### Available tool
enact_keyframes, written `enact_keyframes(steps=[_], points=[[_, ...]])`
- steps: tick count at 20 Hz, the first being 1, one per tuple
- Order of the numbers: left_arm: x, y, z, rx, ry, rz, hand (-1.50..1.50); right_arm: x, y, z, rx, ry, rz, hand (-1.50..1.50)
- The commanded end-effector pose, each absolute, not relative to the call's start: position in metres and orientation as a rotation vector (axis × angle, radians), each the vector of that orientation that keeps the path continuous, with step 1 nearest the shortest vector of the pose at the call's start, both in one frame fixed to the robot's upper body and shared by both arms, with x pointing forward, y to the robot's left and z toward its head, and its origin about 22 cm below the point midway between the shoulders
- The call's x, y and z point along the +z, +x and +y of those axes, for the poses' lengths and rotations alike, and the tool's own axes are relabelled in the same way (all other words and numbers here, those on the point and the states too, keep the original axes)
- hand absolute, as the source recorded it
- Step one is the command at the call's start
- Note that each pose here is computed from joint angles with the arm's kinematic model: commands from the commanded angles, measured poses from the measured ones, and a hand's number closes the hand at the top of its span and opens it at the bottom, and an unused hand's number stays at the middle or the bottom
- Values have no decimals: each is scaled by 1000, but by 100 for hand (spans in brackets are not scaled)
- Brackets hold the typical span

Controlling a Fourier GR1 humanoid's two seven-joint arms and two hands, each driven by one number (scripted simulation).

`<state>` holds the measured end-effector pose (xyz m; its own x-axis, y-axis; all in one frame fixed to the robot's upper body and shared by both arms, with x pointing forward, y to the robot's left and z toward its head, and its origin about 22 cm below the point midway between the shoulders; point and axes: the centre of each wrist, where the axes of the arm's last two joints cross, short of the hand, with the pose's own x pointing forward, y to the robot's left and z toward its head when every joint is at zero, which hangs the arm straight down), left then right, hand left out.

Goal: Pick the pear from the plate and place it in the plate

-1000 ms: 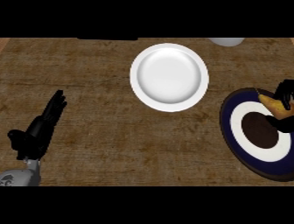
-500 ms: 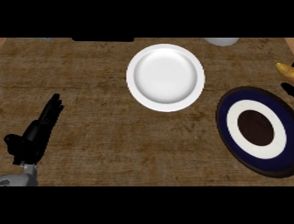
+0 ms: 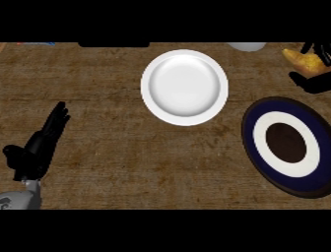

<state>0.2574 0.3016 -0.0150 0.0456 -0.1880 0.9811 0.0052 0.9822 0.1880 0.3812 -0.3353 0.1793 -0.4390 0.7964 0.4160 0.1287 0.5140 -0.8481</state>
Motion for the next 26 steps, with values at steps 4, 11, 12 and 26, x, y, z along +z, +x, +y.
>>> enact_keyframes(steps=[4, 11, 12, 26], points=[[-29, 249, 295, -148, 142, -1518, 0, 187, 412, -257, 1051, -672, -1871, 150], [-20, 259, 300, -150, 140, -1514, 0, 163, 430, -183, 1082, -552, -1857, 150], [-7, 262, 297, -136, 154, -1524, 0, 131, 422, -184, 1069, -560, -1853, 150], [-14, 261, 286, -176, 138, -1533, 0, 96, 439, -98, 822, -547, -1730, -150]])
